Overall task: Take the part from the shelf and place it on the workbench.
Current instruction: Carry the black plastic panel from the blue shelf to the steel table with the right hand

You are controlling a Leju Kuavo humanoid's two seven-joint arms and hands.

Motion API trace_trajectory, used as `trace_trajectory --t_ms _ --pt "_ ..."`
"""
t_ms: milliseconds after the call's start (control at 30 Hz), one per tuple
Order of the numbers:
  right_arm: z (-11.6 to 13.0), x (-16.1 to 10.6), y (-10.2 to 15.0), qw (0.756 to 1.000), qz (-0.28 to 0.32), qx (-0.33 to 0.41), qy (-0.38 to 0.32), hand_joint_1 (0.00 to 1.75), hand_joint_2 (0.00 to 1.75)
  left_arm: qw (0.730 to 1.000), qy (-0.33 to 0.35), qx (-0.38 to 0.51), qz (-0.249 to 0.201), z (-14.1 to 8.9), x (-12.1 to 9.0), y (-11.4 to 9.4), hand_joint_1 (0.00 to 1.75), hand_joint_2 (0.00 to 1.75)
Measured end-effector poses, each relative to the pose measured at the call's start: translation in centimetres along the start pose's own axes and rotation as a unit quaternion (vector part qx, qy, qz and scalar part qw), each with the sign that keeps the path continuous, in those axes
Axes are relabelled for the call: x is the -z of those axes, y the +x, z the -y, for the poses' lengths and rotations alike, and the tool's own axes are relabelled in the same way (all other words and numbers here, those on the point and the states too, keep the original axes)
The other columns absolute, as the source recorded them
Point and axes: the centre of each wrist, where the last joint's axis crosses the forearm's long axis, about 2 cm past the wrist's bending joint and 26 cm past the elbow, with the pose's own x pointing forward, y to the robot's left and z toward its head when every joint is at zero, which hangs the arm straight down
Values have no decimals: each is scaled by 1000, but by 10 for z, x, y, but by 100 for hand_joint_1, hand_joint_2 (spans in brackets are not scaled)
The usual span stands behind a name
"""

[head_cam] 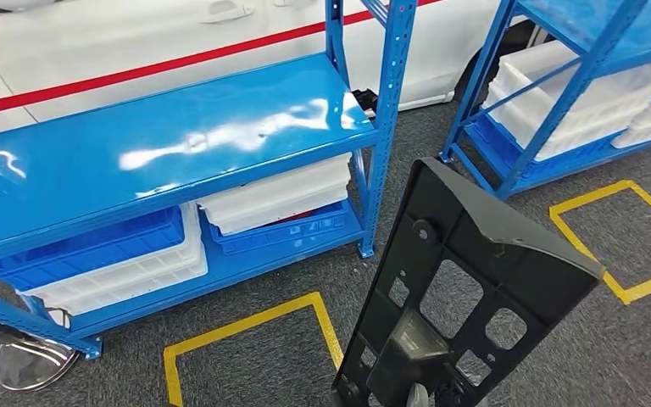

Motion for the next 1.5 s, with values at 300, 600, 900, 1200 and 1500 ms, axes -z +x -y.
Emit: trace_trajectory --t_ms 300,600,900,1200,1500 --pt "3 -3 4 1000 -4 -1 -6 175 175 1000 0 -5 2 5 1 4 0 0" --pt "7 -5 4 1000 -13 -4 -11 175 175 1000 1 -17 -6 10 -2 1 0 0" --pt "7 -5 6 1000 -14 -2 -18 175 175 1000 -6 -21 -12 12 0 5 0 0" --pt "8 -4 5 1000 -14 -1 -15 175 175 1000 -14 -11 -17 7 -1 1 0 0" --pt "10 -4 5 1000 -14 -3 -15 175 175 1000 -16 -6 -4 8 -2 -1 0 0"
